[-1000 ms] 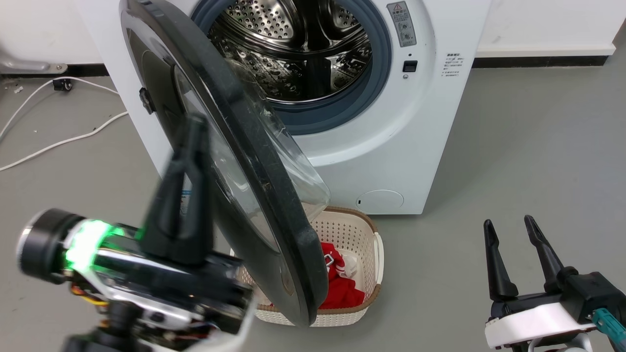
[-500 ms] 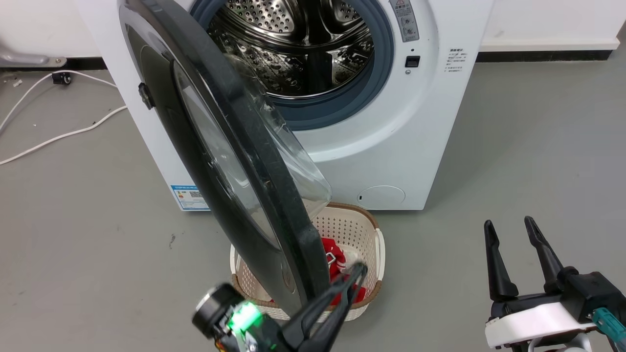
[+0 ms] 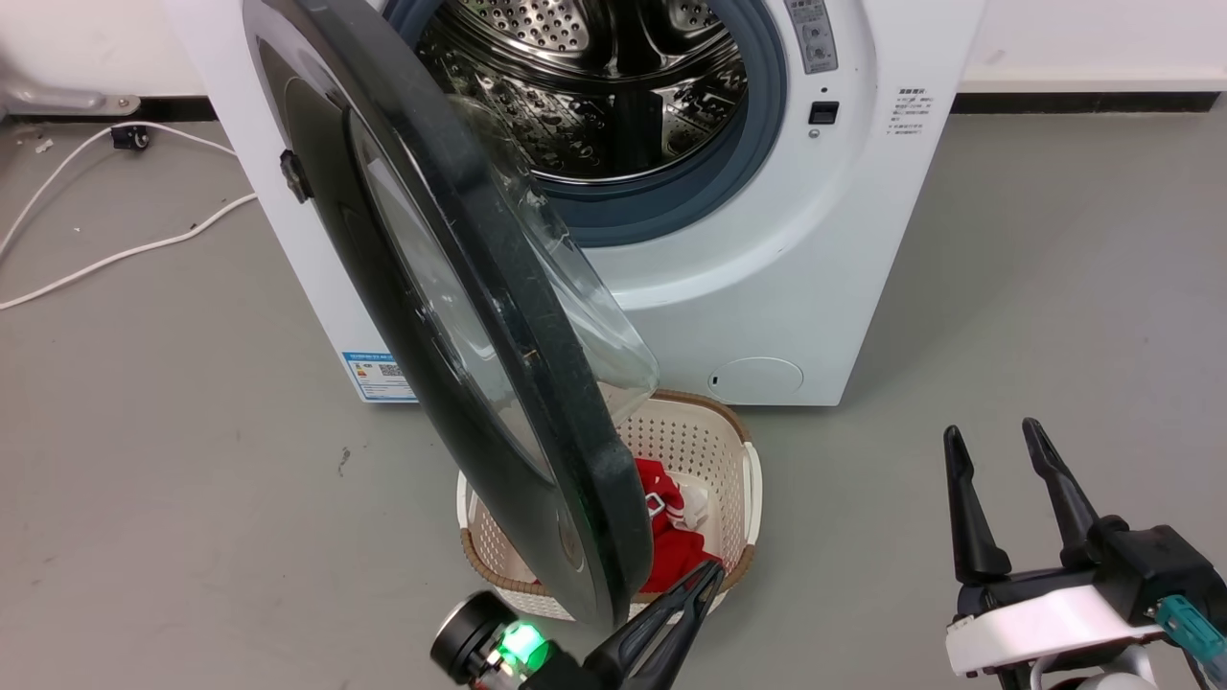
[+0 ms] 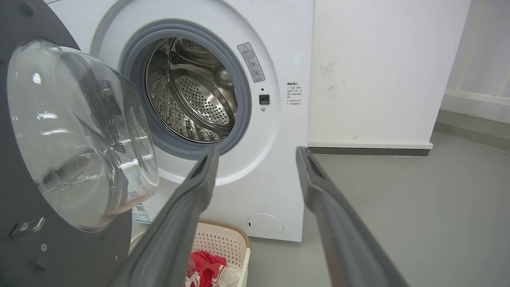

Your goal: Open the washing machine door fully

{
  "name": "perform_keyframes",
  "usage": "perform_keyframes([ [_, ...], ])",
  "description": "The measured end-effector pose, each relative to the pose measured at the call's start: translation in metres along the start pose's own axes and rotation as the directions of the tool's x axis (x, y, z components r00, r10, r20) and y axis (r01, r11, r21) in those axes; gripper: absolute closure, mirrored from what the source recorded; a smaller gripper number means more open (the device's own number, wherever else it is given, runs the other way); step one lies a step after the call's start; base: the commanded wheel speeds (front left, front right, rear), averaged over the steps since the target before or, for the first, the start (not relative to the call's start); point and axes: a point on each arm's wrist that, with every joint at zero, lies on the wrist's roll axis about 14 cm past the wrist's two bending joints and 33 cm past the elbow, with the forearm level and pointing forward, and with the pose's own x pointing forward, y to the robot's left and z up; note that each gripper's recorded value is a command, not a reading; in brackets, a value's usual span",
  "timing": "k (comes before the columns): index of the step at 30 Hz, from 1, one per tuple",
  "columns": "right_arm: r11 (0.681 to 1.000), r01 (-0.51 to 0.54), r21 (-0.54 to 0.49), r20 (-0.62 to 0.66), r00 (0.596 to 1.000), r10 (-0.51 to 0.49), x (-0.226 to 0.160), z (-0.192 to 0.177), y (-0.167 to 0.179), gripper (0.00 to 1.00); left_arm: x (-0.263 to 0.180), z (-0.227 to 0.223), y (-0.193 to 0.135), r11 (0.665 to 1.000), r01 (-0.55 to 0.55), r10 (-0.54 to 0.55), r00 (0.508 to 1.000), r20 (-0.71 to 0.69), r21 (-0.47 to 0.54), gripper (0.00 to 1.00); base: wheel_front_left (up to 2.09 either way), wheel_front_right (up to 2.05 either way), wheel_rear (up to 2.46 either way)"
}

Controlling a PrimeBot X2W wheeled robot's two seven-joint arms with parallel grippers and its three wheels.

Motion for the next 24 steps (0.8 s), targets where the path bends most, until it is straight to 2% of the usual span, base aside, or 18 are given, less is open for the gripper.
perform_keyframes([
  [12,1.000,0.015,0.010,-0.012,1.000,-0.015,-0.002,-0.004,-0.004,0.00,0.036,0.016,0.010,0.999,-0.050,0.049,0.996,0.073,0.005,1.00,0.00,0.00,0.00],
  [24,0.999,0.012,0.046,-0.019,1.000,-0.011,-0.003,-0.007,-0.001,0.00,0.037,0.012,0.028,0.989,-0.148,0.147,0.987,0.065,0.012,1.00,0.00,0.00,0.00],
])
